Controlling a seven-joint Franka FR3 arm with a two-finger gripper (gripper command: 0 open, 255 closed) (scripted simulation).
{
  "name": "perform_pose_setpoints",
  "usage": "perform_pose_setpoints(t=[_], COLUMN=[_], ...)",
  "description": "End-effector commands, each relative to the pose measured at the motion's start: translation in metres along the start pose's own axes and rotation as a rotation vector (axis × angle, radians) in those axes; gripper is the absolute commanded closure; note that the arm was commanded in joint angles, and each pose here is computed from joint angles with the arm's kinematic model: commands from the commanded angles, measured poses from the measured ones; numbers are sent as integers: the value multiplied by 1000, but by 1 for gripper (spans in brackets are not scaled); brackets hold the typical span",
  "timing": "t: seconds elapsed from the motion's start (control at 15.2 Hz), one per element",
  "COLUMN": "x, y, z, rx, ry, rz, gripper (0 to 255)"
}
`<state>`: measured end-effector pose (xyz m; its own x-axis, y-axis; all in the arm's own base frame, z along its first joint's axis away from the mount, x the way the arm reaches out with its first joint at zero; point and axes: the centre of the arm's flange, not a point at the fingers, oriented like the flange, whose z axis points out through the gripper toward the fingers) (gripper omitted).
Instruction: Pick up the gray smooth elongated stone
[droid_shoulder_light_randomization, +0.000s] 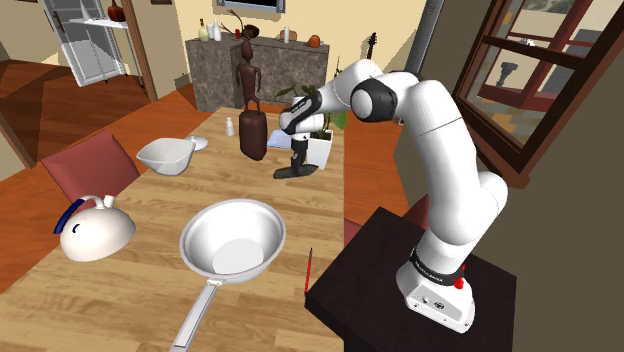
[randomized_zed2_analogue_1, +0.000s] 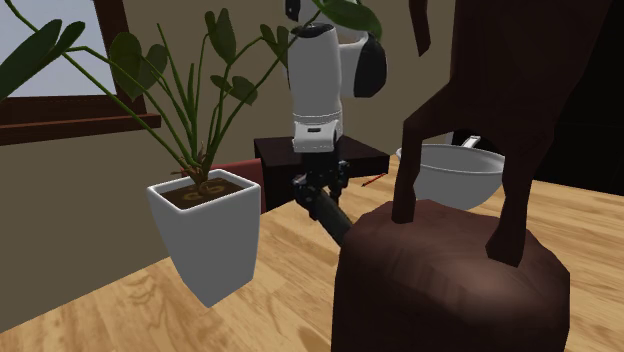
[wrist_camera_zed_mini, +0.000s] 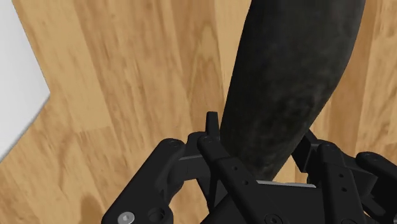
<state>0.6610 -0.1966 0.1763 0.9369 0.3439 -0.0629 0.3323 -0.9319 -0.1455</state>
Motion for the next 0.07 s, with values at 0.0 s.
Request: perform_pose_setpoints(t=[0.0], x=[1], y=[0], z=[-4], rx=[0], ry=[0], rz=[0], gripper=[255])
